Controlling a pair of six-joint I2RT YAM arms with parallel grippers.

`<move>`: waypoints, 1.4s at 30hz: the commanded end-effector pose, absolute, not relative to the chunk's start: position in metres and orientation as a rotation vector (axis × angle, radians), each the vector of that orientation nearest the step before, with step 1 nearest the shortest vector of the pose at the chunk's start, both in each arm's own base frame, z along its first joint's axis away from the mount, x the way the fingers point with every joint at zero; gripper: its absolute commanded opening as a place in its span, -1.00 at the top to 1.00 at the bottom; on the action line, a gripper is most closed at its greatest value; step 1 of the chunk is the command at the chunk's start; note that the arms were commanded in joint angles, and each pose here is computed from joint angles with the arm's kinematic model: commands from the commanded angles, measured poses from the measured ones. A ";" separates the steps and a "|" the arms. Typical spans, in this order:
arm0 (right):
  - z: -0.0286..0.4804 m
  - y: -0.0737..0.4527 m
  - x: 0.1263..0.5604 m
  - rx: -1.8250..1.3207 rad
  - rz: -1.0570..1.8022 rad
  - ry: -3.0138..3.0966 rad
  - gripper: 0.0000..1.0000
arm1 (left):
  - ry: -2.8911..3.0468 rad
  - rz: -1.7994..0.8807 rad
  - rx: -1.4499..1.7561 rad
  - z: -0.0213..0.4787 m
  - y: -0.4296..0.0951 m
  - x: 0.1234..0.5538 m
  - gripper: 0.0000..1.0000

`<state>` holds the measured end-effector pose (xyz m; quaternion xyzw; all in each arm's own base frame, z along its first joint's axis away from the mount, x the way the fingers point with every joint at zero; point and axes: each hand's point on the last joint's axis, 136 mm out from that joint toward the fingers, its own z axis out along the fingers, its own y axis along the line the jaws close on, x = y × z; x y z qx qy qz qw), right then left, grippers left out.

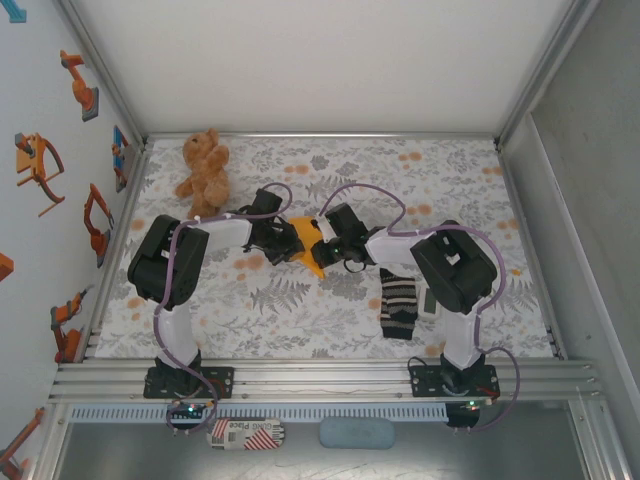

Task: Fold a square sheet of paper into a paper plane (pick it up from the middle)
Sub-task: Third fold the triangle at the center of the table.

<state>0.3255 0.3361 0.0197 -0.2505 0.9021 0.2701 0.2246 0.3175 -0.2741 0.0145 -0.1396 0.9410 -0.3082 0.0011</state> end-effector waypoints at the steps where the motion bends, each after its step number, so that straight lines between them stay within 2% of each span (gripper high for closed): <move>1: -0.002 0.326 0.318 -0.665 0.710 2.589 1.00 | 3.019 -0.888 -0.498 -0.002 -0.264 0.304 0.84; 9: 0.020 0.335 0.325 -0.608 0.772 2.566 0.99 | 3.064 -0.795 -0.541 -0.013 -0.254 0.298 0.84; 11: 0.032 0.338 0.330 -0.566 0.790 2.555 0.87 | 3.074 -0.765 -0.550 -0.016 -0.250 0.295 0.84; 15: 0.051 0.322 0.346 -0.405 0.715 2.538 0.40 | 3.089 -0.707 -0.557 -0.021 -0.244 0.293 0.84; 17: 0.062 0.316 0.351 -0.372 0.687 2.518 0.23 | 3.095 -0.694 -0.562 -0.024 -0.242 0.292 0.84; 22: 0.088 0.306 0.352 -0.340 0.672 2.474 0.11 | 3.104 -0.692 -0.572 -0.028 -0.242 0.291 0.85; 25: 0.095 0.305 0.344 -0.327 0.710 2.487 0.17 | 3.100 -0.684 -0.575 -0.028 -0.241 0.292 0.86; 30: 0.088 0.325 0.315 -0.343 0.949 2.569 0.61 | 3.099 -0.681 -0.570 -0.029 -0.240 0.291 0.86; 35: 0.073 0.348 0.291 -0.391 1.076 2.632 0.93 | 3.102 -0.666 -0.576 -0.031 -0.238 0.290 0.86; 37: 0.068 0.355 0.285 -0.415 1.088 2.651 1.00 | 3.103 -0.659 -0.579 -0.032 -0.237 0.290 0.86; 42: 0.055 0.359 0.282 -0.431 1.090 2.688 1.00 | 3.106 -0.653 -0.583 -0.034 -0.235 0.289 0.86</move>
